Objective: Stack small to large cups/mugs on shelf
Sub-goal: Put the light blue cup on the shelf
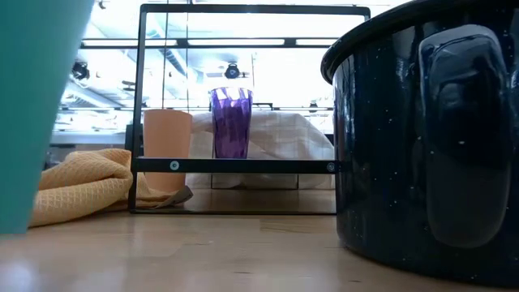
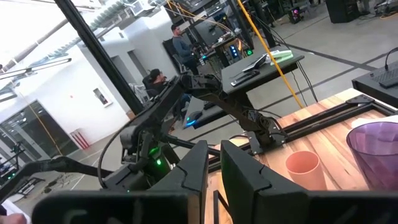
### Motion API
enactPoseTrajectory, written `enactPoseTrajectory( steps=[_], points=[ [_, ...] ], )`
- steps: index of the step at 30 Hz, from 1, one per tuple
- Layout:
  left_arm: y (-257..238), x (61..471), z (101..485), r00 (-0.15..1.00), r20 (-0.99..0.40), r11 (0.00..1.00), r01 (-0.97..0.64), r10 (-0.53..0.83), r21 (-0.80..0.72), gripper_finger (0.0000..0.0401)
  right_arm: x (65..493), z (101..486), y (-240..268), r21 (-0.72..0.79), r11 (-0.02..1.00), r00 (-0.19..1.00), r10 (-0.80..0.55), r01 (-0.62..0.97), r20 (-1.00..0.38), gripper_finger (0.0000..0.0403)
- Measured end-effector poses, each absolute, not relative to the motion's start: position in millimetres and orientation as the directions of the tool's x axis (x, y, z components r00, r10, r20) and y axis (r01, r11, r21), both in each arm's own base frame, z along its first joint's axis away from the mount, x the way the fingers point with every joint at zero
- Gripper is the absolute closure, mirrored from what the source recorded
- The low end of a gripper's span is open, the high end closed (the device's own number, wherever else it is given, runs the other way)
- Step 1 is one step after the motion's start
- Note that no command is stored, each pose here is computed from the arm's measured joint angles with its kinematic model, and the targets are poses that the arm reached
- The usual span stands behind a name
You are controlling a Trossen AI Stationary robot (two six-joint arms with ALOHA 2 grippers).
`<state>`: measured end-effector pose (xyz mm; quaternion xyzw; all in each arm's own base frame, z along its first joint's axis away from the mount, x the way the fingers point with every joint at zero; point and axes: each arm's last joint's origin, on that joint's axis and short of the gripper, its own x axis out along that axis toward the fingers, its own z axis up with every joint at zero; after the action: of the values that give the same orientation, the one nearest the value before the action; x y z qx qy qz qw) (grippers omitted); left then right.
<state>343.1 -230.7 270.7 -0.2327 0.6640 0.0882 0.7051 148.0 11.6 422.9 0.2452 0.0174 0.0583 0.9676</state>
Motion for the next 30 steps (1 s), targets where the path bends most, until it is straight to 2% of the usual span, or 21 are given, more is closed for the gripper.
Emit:
enactPoseTrajectory(
  steps=[5, 18, 24, 30],
  points=[
    [-222.2, 343.3, 292.0, 0.106, -0.980, 0.887, -0.417, -0.169, -0.198, 0.0392, 148.0, 422.9, 11.6, 0.475, 0.874, 0.993, 0.121, -0.104, -0.005, 0.0351],
    [-199.1, 335.3, 377.1, 0.289, -0.944, 0.888, -0.376, -0.161, -0.266, 0.0392, 147.9, 422.9, 11.5, 0.466, 0.879, 0.993, 0.121, -0.104, -0.006, 0.0351],
    [-187.5, 326.6, 403.3, 0.407, -0.893, 0.868, -0.353, -0.193, -0.348, 0.0392, 147.9, 422.9, 11.5, 0.458, 0.883, 0.993, 0.121, -0.105, -0.006, 0.0351],
    [-177.6, 324.4, 429.7, 0.572, -0.791, 0.855, -0.280, -0.217, -0.437, 0.0392, 147.9, 422.8, 11.5, 0.458, 0.883, 0.993, 0.121, -0.105, -0.007, 0.0351]
  ],
)
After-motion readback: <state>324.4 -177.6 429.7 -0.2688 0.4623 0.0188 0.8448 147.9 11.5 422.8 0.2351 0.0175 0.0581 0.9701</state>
